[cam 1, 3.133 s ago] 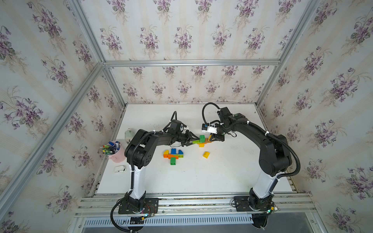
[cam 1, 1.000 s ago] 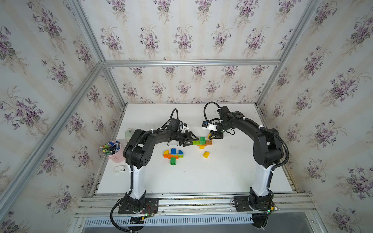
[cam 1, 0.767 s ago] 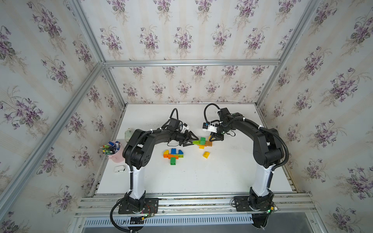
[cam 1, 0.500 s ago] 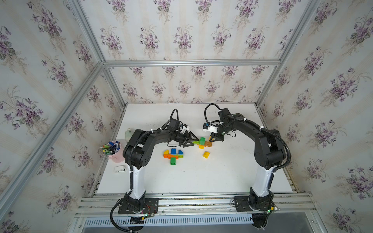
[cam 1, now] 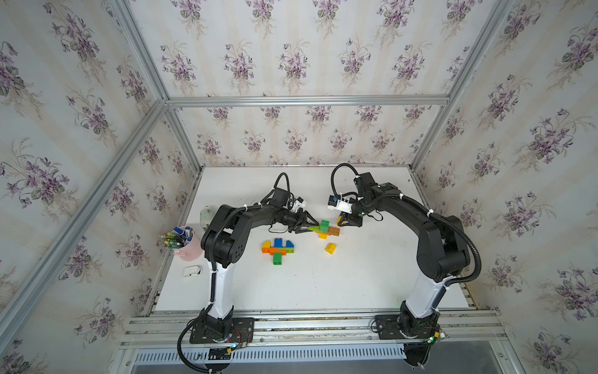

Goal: Assemble a fork with lego
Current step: Assemble the lego brick with the lego brick.

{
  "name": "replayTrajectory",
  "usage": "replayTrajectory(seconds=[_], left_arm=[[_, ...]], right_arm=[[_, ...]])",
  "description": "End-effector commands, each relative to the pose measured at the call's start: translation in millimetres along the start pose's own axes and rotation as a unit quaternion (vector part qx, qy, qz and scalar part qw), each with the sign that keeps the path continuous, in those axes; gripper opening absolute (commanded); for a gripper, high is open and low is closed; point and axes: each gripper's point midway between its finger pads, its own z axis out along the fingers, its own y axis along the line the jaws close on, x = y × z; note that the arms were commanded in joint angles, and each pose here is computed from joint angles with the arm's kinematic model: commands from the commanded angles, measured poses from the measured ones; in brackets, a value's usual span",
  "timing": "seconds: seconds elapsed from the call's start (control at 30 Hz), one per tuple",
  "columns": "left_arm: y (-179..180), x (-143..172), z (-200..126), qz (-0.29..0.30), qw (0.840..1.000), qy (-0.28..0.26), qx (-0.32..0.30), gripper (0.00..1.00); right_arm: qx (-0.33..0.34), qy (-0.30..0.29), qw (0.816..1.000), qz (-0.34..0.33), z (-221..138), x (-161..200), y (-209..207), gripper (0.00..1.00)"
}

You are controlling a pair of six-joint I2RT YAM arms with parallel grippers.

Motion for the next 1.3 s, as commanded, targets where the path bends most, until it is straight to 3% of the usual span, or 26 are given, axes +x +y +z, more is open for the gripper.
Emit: replayTrajectory(seconds=[0.0, 0.6, 1.27], left_arm=[[-4, 0, 1, 0.014, 1.000, 0.006, 0.014, 0.42], [4, 1, 2, 0.009, 1.000, 0.007, -0.002, 0.32], [11, 3, 5, 0.002, 1.000, 0.011, -0.003, 0.33]], right_arm=[[-0.010, -0.018, 1.000, 0.004, -5, -7, 8, 0.08], [-0.035, -0.013, 0.999, 0.006, 2, -3, 23, 0.07], [-0.060, 0.026, 0.998, 0.004, 22, 3, 21, 0.07]])
